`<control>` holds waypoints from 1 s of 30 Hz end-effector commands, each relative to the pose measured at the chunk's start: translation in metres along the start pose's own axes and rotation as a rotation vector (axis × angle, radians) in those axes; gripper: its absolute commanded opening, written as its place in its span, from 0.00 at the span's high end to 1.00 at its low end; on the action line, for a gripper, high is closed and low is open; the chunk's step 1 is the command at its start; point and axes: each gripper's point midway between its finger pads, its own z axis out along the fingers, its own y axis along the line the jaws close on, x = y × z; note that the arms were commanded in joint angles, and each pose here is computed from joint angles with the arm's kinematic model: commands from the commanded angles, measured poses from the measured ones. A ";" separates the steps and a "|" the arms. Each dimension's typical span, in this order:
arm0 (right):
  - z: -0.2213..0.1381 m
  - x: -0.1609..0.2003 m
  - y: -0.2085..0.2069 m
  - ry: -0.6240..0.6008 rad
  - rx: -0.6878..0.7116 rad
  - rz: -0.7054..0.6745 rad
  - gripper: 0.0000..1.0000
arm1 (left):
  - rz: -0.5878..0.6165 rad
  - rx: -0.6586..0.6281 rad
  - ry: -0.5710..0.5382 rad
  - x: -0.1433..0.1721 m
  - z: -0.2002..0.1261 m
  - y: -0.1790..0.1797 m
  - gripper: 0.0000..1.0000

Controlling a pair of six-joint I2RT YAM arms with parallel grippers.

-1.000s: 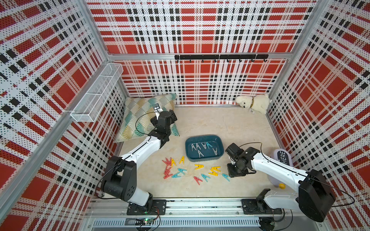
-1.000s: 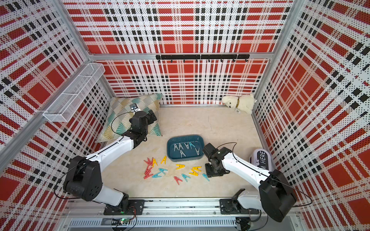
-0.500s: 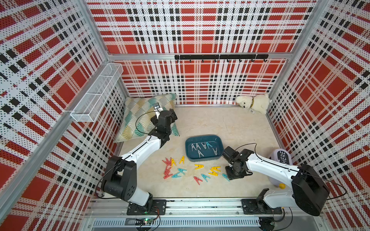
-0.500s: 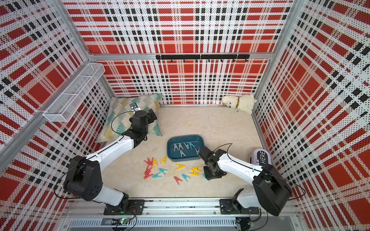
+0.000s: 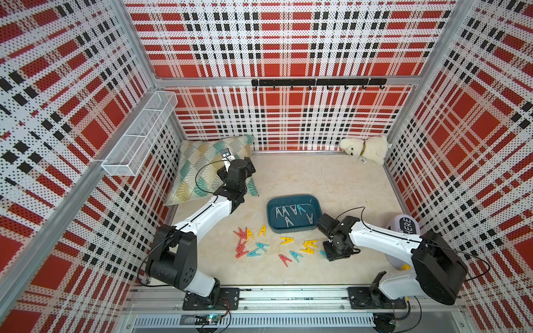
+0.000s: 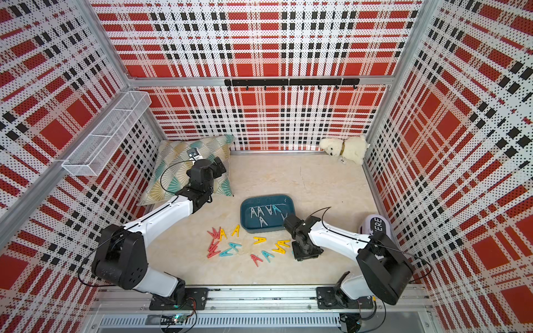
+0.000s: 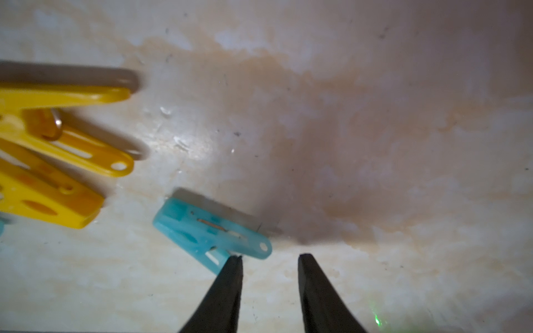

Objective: Put the clothespins into the storage box
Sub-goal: Pick up the clothespin from the center of the board.

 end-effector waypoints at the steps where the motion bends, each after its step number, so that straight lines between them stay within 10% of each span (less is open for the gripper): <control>1: 0.001 -0.011 0.004 -0.035 0.010 0.008 0.61 | -0.007 0.010 -0.017 -0.008 -0.001 -0.004 0.01; 30: -0.019 -0.034 0.014 -0.120 -0.007 -0.038 0.90 | -0.013 0.015 -0.020 -0.010 -0.003 -0.003 0.01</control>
